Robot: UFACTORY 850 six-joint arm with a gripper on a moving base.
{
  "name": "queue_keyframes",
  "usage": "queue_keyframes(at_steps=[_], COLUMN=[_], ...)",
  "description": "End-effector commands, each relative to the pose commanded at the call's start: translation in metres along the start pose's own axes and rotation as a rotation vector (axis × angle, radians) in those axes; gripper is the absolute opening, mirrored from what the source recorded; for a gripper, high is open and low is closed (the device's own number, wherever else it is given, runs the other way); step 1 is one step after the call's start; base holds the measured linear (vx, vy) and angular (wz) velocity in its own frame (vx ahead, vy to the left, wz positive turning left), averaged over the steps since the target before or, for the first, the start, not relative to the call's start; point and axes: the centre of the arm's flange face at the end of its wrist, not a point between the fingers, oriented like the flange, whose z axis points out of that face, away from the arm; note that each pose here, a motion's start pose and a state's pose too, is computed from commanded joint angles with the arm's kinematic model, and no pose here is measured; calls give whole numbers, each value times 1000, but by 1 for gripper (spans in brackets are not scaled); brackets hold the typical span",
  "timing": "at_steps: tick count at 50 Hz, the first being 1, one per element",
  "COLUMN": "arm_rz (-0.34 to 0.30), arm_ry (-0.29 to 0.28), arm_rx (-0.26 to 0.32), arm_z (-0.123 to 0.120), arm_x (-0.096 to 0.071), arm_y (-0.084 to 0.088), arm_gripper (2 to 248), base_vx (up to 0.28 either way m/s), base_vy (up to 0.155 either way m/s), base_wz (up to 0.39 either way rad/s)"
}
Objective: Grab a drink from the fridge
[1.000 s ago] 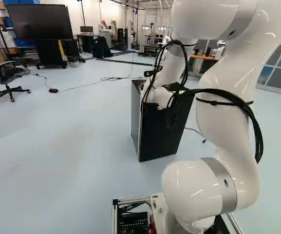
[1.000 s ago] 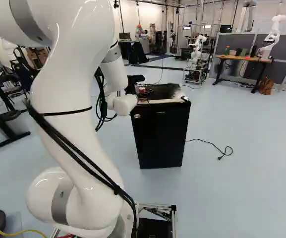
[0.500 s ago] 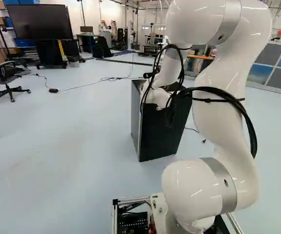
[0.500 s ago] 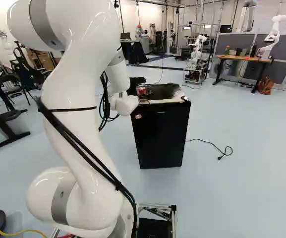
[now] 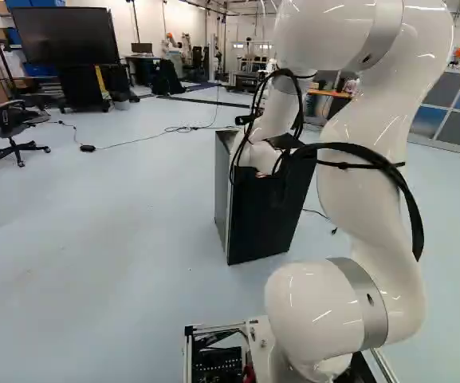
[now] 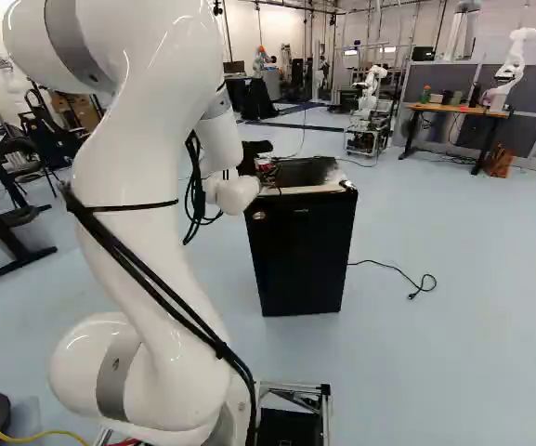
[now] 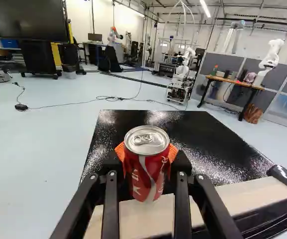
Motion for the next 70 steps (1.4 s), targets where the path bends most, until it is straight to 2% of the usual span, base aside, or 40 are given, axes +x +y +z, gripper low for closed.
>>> queue_keyframes(at_steps=[51, 70], arm_rz=[7, 9], arm_ry=[104, 106], arm_rx=[-11, -10], arm_z=[-10, -13], arm_x=[54, 56], arm_y=[6, 7], arm_gripper=[98, 98], base_vx=[0, 0], base_vy=[0, 0], base_wz=[0, 0])
